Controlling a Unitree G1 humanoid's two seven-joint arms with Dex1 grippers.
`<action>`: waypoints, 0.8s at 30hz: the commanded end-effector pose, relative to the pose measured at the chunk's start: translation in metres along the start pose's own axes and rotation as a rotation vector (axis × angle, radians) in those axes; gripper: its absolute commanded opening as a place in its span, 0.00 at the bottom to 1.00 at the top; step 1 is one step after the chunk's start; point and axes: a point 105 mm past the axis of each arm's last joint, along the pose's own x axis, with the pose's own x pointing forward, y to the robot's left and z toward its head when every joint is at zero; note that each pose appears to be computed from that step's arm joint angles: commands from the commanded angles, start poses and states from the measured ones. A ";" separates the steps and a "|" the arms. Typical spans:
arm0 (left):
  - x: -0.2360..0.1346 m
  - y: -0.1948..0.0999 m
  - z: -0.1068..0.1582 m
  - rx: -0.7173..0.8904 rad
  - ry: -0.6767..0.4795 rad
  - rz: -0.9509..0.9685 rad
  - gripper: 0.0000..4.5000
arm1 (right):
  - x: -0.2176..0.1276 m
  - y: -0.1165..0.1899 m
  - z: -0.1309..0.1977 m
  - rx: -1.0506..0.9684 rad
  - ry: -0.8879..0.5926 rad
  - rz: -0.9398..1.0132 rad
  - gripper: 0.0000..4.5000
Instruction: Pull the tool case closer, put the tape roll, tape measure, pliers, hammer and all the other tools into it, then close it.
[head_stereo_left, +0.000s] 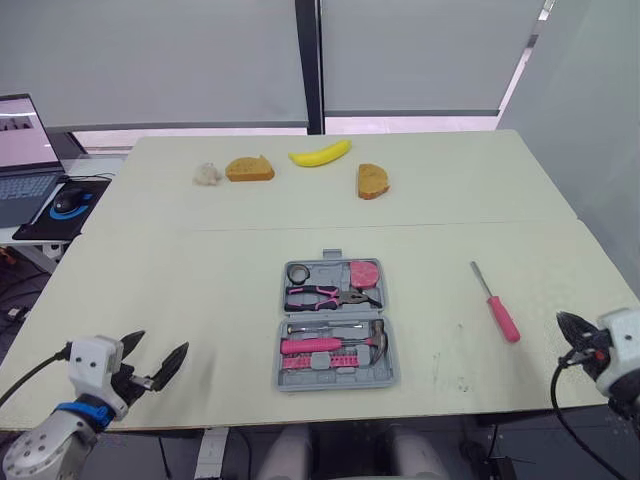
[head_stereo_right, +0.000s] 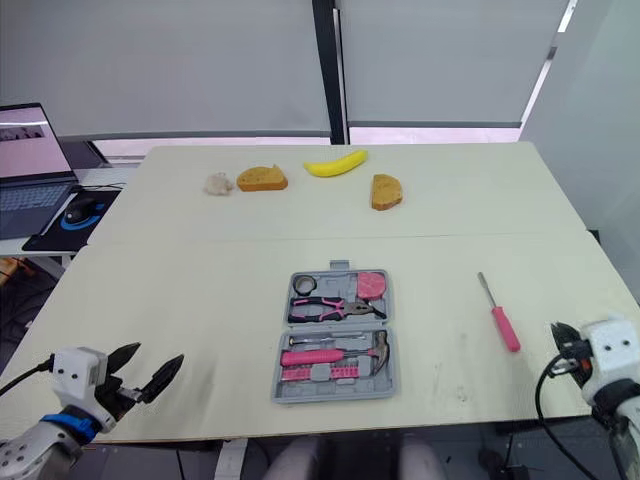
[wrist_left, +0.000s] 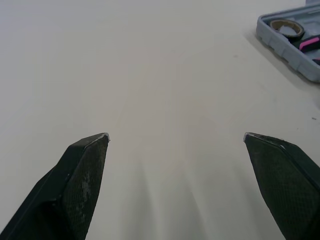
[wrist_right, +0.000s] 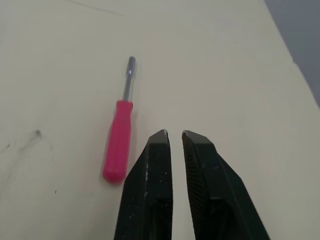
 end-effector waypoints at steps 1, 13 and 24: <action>-0.007 -0.002 0.007 0.016 -0.031 0.019 1.00 | -0.003 0.002 0.010 0.007 -0.031 0.013 0.34; -0.005 -0.015 0.003 -0.005 -0.025 -0.022 1.00 | 0.003 0.005 0.018 -0.020 -0.014 0.096 0.99; -0.016 -0.019 0.007 0.103 0.059 -0.240 1.00 | -0.016 0.007 0.009 -0.209 0.132 0.294 0.99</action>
